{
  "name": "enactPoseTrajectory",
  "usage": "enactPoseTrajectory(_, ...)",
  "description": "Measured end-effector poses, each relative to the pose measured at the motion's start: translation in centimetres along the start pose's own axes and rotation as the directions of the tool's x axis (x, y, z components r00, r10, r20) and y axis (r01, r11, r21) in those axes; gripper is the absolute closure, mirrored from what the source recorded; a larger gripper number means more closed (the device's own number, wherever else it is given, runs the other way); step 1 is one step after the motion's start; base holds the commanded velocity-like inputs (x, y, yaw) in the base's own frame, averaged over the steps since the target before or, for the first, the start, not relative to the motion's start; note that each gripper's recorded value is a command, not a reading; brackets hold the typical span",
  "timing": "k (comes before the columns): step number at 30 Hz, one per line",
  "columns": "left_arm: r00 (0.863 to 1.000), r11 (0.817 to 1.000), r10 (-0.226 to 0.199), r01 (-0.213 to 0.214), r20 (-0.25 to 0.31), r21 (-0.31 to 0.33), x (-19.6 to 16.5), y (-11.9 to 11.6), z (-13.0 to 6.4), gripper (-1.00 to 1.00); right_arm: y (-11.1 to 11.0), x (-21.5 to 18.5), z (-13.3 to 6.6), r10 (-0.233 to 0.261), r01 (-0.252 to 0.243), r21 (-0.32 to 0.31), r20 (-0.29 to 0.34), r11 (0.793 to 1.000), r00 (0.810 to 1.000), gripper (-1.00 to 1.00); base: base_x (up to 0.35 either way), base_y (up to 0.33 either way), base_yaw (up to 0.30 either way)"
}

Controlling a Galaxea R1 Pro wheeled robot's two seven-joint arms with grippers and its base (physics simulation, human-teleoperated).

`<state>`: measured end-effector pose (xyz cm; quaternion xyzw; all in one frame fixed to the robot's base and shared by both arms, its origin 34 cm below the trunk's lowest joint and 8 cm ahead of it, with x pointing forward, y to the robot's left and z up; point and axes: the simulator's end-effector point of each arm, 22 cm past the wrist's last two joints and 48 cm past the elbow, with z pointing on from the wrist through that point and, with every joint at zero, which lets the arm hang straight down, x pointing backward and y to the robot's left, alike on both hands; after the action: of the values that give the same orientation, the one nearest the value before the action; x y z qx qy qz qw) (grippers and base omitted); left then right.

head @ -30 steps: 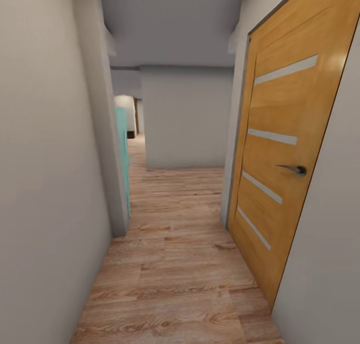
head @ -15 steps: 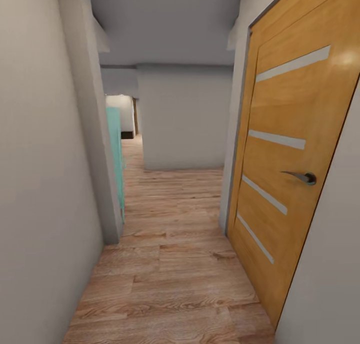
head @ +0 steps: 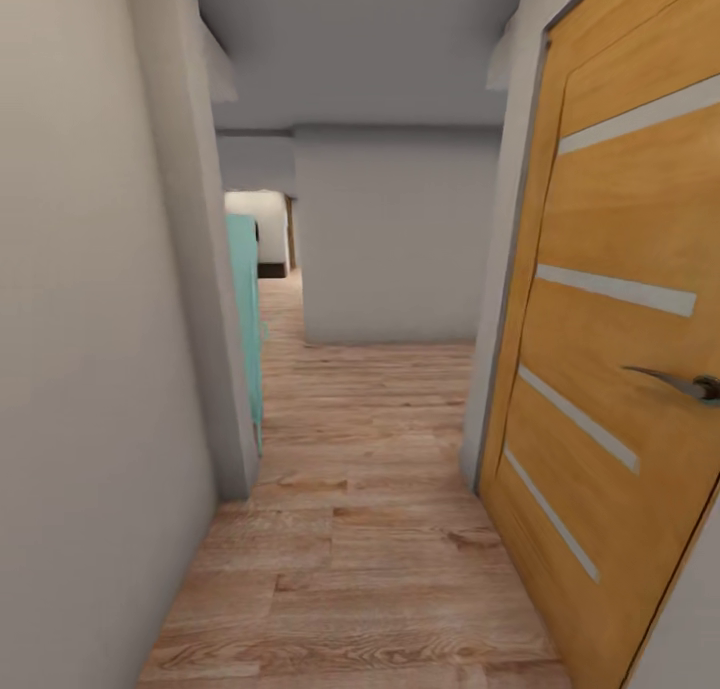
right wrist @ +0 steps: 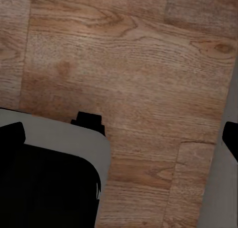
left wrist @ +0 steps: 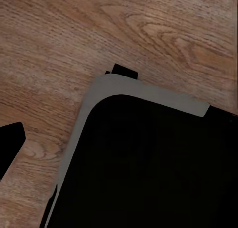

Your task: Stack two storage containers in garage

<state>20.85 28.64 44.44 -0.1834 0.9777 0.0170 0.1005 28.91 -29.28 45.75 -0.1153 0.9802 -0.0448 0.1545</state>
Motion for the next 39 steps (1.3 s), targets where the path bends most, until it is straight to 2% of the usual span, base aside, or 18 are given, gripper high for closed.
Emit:
enactPoseTrajectory(15,1.0,1.0,0.0,0.0,-0.002,0.0,0.05,-0.04,0.0,-1.0,-0.01,0.02,0.0,0.001,-0.001,-0.007,0.001,1.0,1.0,-1.0,0.326,0.0,0.004)
enactPoseTrajectory(18,1.0,1.0,0.0,0.0,0.0,0.0,0.0,0.0,0.0,-1.0,-0.17,0.05,0.0,0.027,-0.027,-0.001,0.0,1.0,1.0,-1.0,0.326,0.0,0.0)
enactPoseTrajectory(30,1.0,1.0,0.0,0.0,-0.002,0.001,0.09,-0.11,0.0,-1.0,-0.15,-0.08,0.0,0.036,-0.036,-0.001,0.005,0.999,0.999,-1.0,0.326,0.0,-0.001)
enactPoseTrajectory(39,1.0,1.0,0.0,0.0,-0.001,0.001,0.06,-0.11,0.0,-1.0,0.22,-0.51,-0.01,0.039,-0.039,-0.004,0.022,0.999,0.999,-1.0,0.326,0.0,-0.149)
